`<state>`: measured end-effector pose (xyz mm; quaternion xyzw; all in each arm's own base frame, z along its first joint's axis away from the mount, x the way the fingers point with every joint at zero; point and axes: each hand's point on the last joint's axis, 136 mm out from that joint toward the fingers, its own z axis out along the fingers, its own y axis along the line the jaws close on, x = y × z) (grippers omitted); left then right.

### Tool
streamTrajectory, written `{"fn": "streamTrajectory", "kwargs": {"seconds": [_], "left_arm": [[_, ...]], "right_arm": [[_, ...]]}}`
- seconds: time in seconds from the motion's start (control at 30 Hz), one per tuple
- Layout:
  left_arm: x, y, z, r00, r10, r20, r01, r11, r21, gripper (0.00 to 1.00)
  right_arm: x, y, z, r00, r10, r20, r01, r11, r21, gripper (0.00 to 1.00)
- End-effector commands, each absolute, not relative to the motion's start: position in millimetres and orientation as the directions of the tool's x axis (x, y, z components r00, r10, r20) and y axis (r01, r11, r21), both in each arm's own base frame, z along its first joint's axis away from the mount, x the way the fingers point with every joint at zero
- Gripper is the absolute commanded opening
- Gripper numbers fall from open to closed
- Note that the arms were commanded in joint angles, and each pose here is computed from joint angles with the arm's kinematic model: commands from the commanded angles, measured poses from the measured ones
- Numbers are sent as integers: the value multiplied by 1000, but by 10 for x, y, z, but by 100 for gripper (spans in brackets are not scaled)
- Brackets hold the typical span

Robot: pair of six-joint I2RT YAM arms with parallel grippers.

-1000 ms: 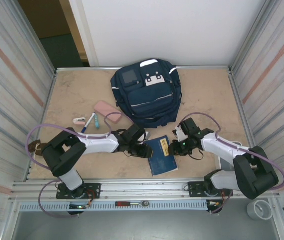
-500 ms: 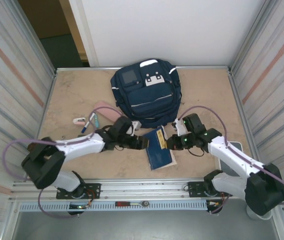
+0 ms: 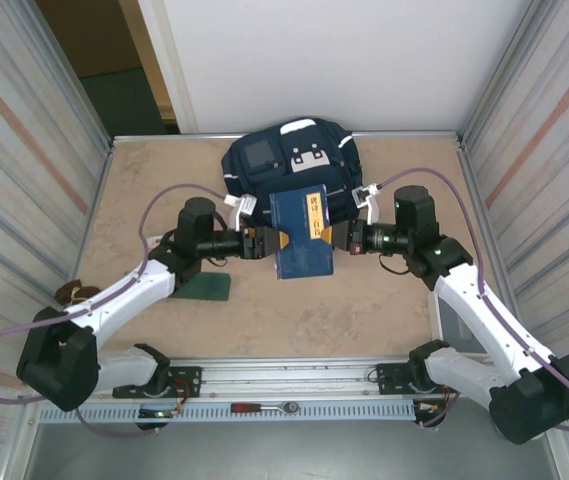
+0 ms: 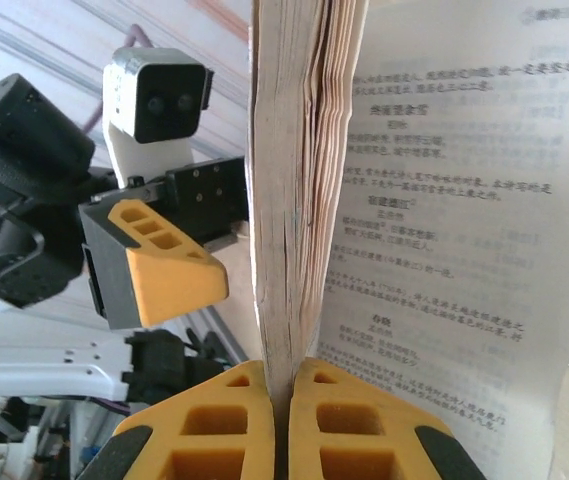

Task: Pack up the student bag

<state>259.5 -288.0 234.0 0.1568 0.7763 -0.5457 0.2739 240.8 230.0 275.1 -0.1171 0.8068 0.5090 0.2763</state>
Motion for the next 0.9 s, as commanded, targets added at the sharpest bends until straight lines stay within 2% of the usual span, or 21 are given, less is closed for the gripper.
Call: {"fn": "streamTrajectory", "kwargs": {"seconds": [0.0, 0.27, 0.3, 0.43, 0.5, 0.67, 0.8, 0.87], "left_arm": [[2616, -3023, 2654, -776, -51, -628, 603, 232, -763, 77], [2760, -3103, 2799, -736, -37, -676, 657, 207, -725, 30], [2774, -3109, 2843, -730, -39, -682, 664, 197, -721, 25], [2818, -3126, 3130, -700, -54, -712, 701, 137, -700, 8], [2812, -3130, 3275, -679, -53, -732, 725, 108, -681, 5], [2820, -3114, 3568, -641, -56, -766, 764, 60, -643, 3], [2853, -3148, 3669, -640, -50, -767, 767, 22, -641, 3], [2910, -3163, 3663, -652, -53, -756, 757, 19, -653, 3]], "right_arm": [[2480, 2381, 3053, -794, 123, -596, -521, 368, 770, 0], [2859, 2231, 2812, -810, 178, -558, -446, 430, 785, 0], [2908, 2197, 2787, -813, 184, -552, -436, 436, 788, 2], [3064, 2063, 2784, -812, 199, -549, -428, 436, 792, 34], [3099, 2039, 2815, -804, 194, -563, -446, 429, 785, 51], [3124, 2124, 3023, -776, 185, -603, -529, 329, 782, 78], [3120, 2258, 3185, -760, 171, -627, -586, 237, 775, 82], [3114, 2315, 3247, -754, 168, -635, -604, 205, 770, 74]]}}
